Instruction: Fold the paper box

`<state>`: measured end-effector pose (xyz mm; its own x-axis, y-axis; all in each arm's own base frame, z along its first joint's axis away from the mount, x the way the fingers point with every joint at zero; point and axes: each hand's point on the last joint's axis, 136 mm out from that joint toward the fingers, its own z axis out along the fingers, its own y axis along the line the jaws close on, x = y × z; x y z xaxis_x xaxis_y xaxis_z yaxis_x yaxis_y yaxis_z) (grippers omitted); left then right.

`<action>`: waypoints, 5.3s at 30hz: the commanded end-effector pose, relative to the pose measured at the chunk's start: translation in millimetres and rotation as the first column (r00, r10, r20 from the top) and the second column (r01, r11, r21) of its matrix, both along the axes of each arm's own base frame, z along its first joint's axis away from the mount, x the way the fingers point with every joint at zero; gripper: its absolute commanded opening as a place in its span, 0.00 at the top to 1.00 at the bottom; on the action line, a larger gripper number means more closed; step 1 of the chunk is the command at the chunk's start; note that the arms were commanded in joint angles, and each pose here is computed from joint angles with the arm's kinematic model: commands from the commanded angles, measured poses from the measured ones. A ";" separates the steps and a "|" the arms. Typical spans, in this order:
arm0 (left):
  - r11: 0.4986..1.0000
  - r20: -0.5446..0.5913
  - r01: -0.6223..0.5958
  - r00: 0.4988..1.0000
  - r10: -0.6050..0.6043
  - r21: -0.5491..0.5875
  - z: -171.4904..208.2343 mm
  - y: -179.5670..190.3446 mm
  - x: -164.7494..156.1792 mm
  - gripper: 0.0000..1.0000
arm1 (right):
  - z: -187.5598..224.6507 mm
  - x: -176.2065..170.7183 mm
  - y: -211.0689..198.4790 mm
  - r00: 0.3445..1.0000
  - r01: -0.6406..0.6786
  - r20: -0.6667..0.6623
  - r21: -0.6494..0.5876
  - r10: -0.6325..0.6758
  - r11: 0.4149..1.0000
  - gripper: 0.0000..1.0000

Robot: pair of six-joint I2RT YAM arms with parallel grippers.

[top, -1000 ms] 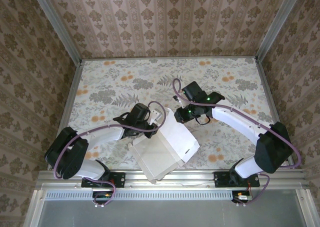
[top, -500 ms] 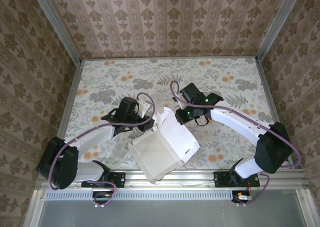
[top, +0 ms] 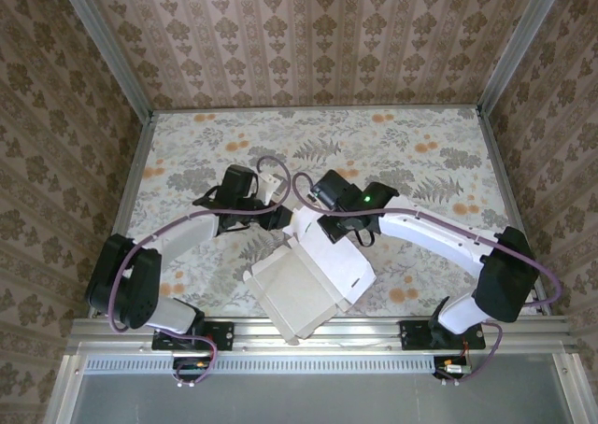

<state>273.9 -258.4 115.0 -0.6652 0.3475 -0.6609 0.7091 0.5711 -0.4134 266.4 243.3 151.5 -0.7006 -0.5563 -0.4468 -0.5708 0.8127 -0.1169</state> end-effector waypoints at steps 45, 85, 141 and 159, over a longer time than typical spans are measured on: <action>0.979 0.164 0.200 0.968 -0.190 -0.047 33.8 -25.2 7.9 1.00 | 14.1 10.5 -2.4 0.993 -0.024 0.112 -0.161 0.042 0.987 0.94; 0.999 0.275 0.049 0.960 -0.048 0.003 18.5 -18.2 -52.5 0.99 | 21.9 -30.2 25.3 0.979 -0.115 0.166 -0.049 0.122 0.992 0.70; 0.985 0.381 0.126 0.922 -0.070 -0.122 25.0 -81.8 -51.3 0.98 | -2.4 36.9 -41.5 0.910 0.393 -0.240 0.755 -0.337 0.524 0.57; 0.984 0.348 0.146 0.932 -0.101 -0.105 21.7 -89.2 -57.1 1.00 | -11.7 34.5 -25.5 0.918 0.368 -0.213 0.773 -0.336 0.516 0.52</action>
